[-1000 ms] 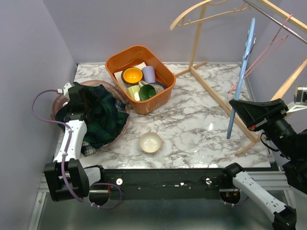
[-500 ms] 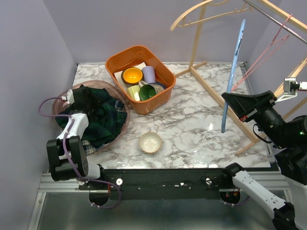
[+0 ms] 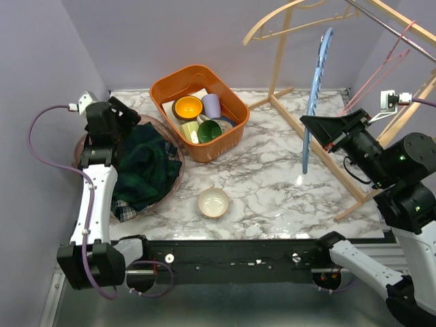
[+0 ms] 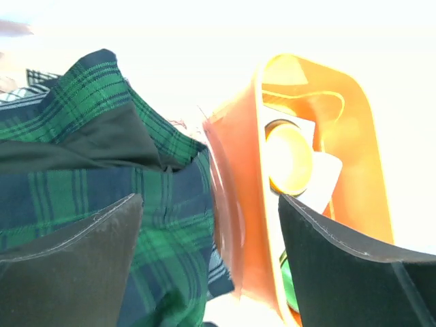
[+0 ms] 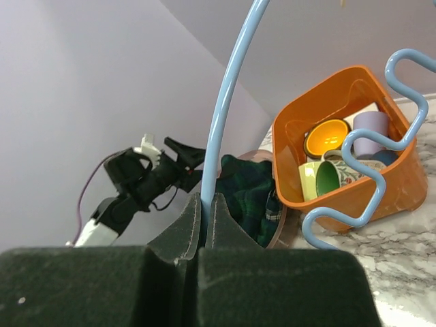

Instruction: Remove the skirt from the hanger

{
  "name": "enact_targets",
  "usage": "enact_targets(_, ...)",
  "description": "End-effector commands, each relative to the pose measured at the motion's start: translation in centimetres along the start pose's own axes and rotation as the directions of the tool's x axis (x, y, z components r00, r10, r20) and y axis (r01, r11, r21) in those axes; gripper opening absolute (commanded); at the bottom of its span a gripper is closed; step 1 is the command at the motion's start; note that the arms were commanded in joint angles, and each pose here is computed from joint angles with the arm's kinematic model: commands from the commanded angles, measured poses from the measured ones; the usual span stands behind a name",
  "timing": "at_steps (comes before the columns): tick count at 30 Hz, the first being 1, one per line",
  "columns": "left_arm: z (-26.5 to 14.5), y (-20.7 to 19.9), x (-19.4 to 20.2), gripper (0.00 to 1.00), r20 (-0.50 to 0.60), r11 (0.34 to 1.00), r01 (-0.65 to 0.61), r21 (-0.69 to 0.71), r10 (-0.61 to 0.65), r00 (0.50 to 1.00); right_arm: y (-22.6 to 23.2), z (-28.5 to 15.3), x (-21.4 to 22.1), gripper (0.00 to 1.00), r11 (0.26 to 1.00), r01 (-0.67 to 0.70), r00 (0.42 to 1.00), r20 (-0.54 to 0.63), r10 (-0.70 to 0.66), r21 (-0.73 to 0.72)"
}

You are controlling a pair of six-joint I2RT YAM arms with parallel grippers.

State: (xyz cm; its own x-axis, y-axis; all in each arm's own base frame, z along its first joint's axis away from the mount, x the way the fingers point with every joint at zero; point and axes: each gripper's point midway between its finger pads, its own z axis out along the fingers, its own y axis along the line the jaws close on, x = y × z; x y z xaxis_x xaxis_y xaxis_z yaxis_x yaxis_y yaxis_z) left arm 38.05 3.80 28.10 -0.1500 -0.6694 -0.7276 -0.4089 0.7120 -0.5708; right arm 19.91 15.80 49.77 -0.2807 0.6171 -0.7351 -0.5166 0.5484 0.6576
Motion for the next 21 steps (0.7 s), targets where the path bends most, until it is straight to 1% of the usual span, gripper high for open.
enact_targets(1, -2.5, 1.3, 0.7, 0.91, 0.043, 0.979, -0.19, -0.074, 0.193, 0.98, 1.1, 0.9, -4.6, 0.01, 0.998, 0.059, 0.985, 0.163, -0.061, 0.017)
enact_targets(2, -3.0, 0.8, 0.8, 0.91, 0.049, 0.975, -0.215, -0.053, 0.217, 0.975, 0.4, 1.3, -5.2, 0.01, 0.996, 0.07, 0.979, 0.188, -0.079, 0.053)
enact_targets(3, -3.9, -0.7, 1.5, 0.91, 0.049, 0.967, -0.254, 0.005, 0.254, 0.966, -0.6, 2.2, -5.4, 0.01, 0.993, 0.067, 0.976, 0.2, -0.086, 0.099)
enact_targets(5, -4.8, -2.4, 2.5, 0.91, 0.049, 0.937, -0.336, 0.093, 0.333, 0.942, -1.3, 2.7, -6.7, 0.01, 0.986, 0.07, 0.965, 0.24, -0.106, 0.15)
enact_targets(6, -6.0, -4.2, 3.6, 0.91, 0.055, 0.91, -0.374, 0.177, 0.37, 0.927, -2.0, 3.8, -6.6, 0.01, 0.982, 0.071, 0.966, 0.233, -0.112, 0.175)
enact_targets(8, -7.2, -6.0, 5.4, 0.91, 0.067, 0.856, -0.425, 0.295, 0.425, 0.903, -2.1, 4.6, -7.4, 0.01, 0.98, 0.069, 0.96, 0.256, -0.117, 0.187)
enact_targets(9, -8.1, -6.8, 5.8, 0.91, 0.085, 0.834, -0.432, 0.343, 0.43, 0.899, -2.0, 5.1, -7.9, 0.01, 0.981, 0.066, 0.953, 0.28, -0.116, 0.183)
enact_targets(11, -9.2, -8.2, 7.9, 0.92, 0.089, 0.78, -0.436, 0.449, 0.446, 0.891, -3.0, 6.4, -7.8, 0.01, 0.979, 0.044, 0.948, 0.3, -0.104, 0.2)
enact_targets(12, -9.8, -8.4, 8.1, 0.96, 0.101, 0.766, -0.437, 0.471, 0.445, 0.89, -2.5, 6.8, -8.7, 0.01, 0.984, 0.036, 0.934, 0.344, -0.096, 0.176)
enact_targets(13, -10.1, -8.5, 9.1, 0.98, 0.095, 0.751, -0.438, 0.494, 0.454, 0.886, -2.9, 7.3, -8.8, 0.01, 0.983, 0.031, 0.927, 0.363, -0.097, 0.182)
enact_targets(16, -10.7, -8.4, 10.0, 0.99, 0.107, 0.731, -0.432, 0.528, 0.448, 0.888, -4.3, 7.9, -9.8, 0.01, 0.975, -0.018, 0.897, 0.434, -0.083, 0.223)
enact_targets(17, -11.0, -8.6, 10.3, 0.99, 0.112, 0.721, -0.429, 0.543, 0.444, 0.889, -5.1, 8.2, -10.0, 0.01, 0.968, -0.054, 0.887, 0.457, -0.066, 0.246)
enact_targets(21, -11.6, -8.5, 10.5, 0.99, 0.114, 0.72, -0.425, 0.549, 0.439, 0.891, -6.1, 8.8, -9.3, 0.01, 0.965, -0.129, 0.876, 0.483, 0.003, 0.228)
